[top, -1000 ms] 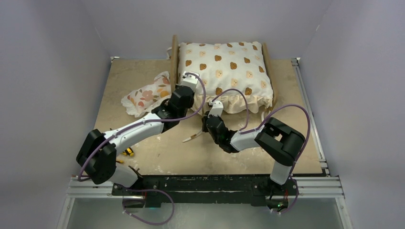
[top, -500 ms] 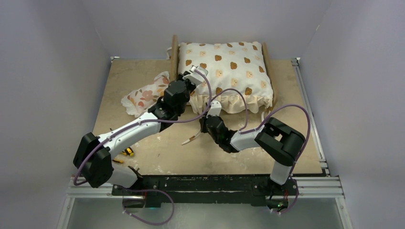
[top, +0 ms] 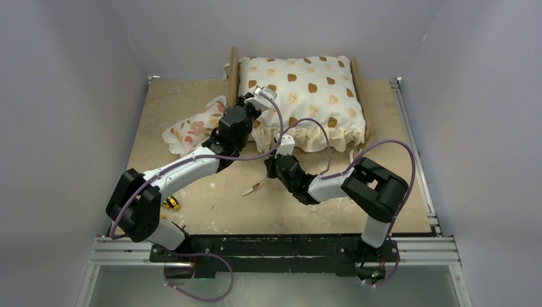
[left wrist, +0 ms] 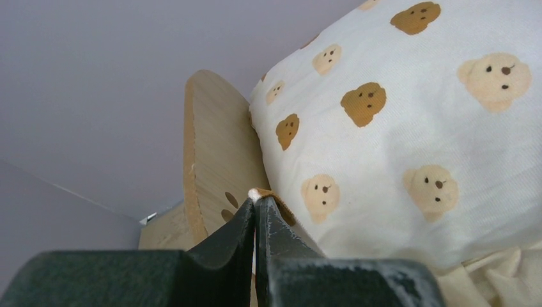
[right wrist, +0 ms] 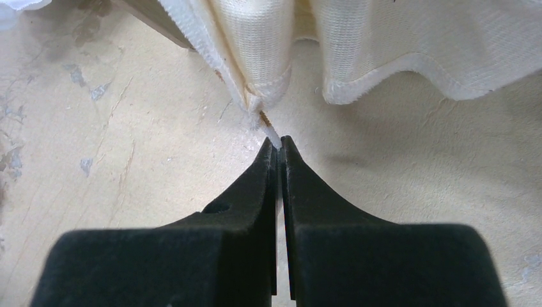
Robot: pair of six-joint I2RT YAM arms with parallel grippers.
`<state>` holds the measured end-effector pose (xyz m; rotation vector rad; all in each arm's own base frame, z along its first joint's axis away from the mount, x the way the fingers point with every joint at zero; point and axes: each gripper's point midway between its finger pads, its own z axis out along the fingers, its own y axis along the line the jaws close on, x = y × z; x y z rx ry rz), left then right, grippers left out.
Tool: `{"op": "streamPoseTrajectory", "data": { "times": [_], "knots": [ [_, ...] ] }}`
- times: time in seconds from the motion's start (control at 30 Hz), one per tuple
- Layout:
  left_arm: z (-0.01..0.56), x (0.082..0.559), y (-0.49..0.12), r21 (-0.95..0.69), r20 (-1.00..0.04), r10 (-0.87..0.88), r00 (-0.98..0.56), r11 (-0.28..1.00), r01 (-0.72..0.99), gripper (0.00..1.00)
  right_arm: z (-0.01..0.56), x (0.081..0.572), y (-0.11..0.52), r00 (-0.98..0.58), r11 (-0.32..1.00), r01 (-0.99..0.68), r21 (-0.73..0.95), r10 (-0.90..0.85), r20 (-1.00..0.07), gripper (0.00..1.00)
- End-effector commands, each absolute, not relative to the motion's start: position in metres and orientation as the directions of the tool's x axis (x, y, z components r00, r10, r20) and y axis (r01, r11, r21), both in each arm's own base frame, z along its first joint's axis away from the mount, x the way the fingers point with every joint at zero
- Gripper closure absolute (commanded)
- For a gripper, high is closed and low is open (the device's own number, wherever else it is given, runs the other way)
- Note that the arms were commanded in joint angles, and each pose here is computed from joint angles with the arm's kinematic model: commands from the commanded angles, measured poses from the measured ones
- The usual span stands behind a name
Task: Set up the pet bed
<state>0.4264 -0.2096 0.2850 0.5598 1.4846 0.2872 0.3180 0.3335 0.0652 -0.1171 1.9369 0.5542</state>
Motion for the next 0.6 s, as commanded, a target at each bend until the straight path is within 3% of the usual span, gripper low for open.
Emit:
{"op": "streamPoseTrajectory", "data": {
  "times": [0.0, 0.27, 0.57],
  "knots": [
    [0.287, 0.426, -0.208, 0.455, -0.89, 0.441, 0.118, 0.88, 0.134, 1.0, 0.087, 0.325, 0.342, -0.393, 0.872, -0.351, 0.342, 0.194, -0.899, 0.97],
    [0.257, 0.415, -0.195, 0.393, -0.919, 0.393, 0.027, 0.911, 0.125, 0.98, 0.09, 0.325, 0.345, -0.388, 0.864, -0.365, 0.346, 0.197, -0.9, 0.97],
    [0.261, 0.41, -0.176, 0.319, -0.943, 0.322, -0.081, 0.947, 0.038, 0.6, 0.095, 0.325, 0.346, -0.382, 0.857, -0.379, 0.348, 0.198, -0.903, 0.96]
  ]
}}
